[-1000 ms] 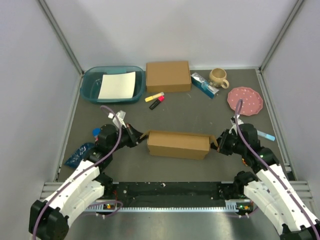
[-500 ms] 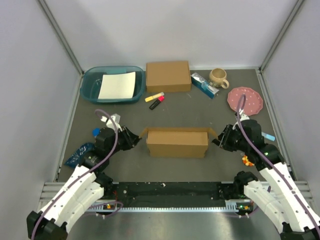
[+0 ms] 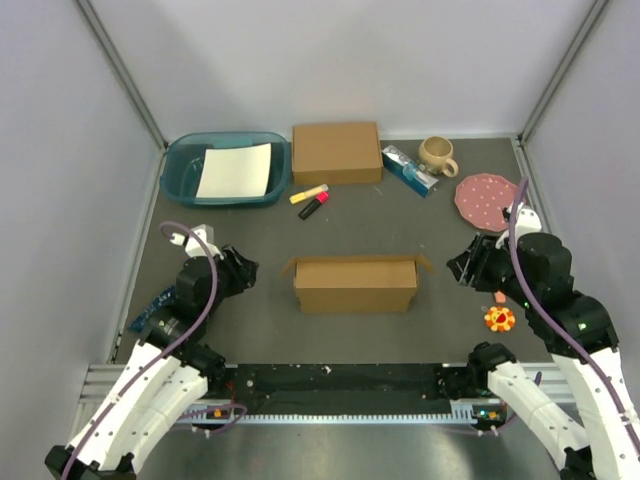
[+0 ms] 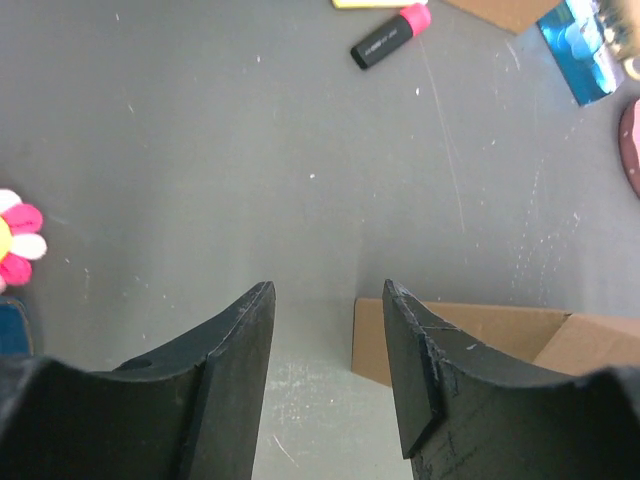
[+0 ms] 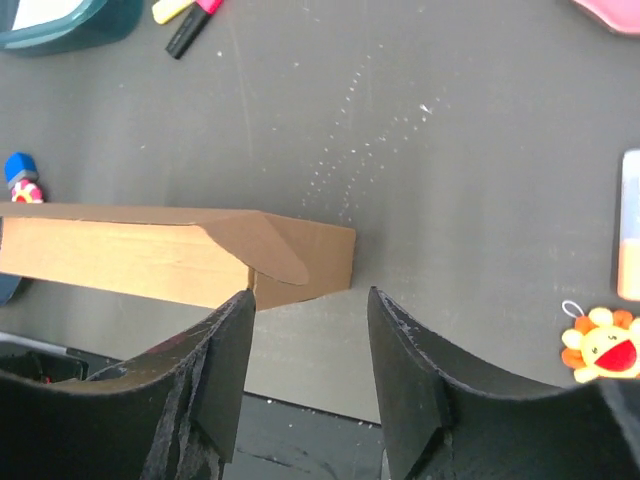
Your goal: Fold the paper box
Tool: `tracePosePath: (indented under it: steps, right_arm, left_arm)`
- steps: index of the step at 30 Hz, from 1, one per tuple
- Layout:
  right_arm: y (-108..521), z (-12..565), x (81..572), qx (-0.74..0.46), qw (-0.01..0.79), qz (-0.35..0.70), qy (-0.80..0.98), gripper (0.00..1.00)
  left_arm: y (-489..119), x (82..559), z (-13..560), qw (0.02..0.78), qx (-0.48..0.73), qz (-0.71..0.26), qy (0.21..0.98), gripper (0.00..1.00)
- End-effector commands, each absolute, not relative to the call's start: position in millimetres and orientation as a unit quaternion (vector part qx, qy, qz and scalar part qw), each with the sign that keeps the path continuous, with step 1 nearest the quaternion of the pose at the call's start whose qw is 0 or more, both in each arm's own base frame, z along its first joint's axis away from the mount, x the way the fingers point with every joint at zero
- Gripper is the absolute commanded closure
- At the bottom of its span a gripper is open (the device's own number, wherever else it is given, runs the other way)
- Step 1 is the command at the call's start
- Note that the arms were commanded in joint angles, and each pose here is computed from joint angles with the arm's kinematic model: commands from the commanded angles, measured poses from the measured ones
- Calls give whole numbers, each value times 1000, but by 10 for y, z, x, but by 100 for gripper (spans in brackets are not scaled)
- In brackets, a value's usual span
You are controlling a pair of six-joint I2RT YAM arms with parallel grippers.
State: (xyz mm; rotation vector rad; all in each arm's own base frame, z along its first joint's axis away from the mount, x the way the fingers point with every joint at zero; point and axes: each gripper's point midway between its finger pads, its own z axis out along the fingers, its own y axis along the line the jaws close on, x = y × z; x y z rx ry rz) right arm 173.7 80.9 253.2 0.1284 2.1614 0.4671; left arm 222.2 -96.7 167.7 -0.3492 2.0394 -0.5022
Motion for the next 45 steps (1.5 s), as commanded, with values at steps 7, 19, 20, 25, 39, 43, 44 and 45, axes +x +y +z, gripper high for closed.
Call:
tracePosePath:
  steps: [7, 19, 20, 25, 39, 43, 44, 45]
  right_arm:
    - [1144, 2560, 1823, -75, 443, 233, 863, 46]
    - [1301, 2398, 1998, -105, 413, 242, 871, 42]
    - [1306, 2377, 2017, -105, 411, 242, 873, 43]
    - [1366, 2322, 2080, -105, 404, 250, 874, 53]
    - [1389, 2306, 2047, -108, 407, 260, 869, 77]
    - [1400, 2289, 2041, -106, 403, 263, 870, 78]
    - [1398, 2289, 2042, -105, 403, 263, 870, 78]
    - [1403, 2290, 2039, -106, 403, 264, 870, 78]
  left_arm:
    - [-863, 2308, 2394, 559, -142, -208, 790, 46]
    - [-903, 2260, 2670, 578, -129, -233, 772, 45]
    - [-912, 2263, 2684, 579, -128, -236, 770, 45]
    - [-1066, 2215, 2731, 576, -92, -270, 766, 46]
    - [-1363, 2113, 2770, 566, -15, -330, 755, 46]
    - [-1498, 2056, 2746, 553, 33, -348, 757, 45]
    - [-1527, 2035, 2739, 549, 43, -352, 757, 45]
    - [-1582, 1994, 2708, 540, 62, -361, 758, 45]
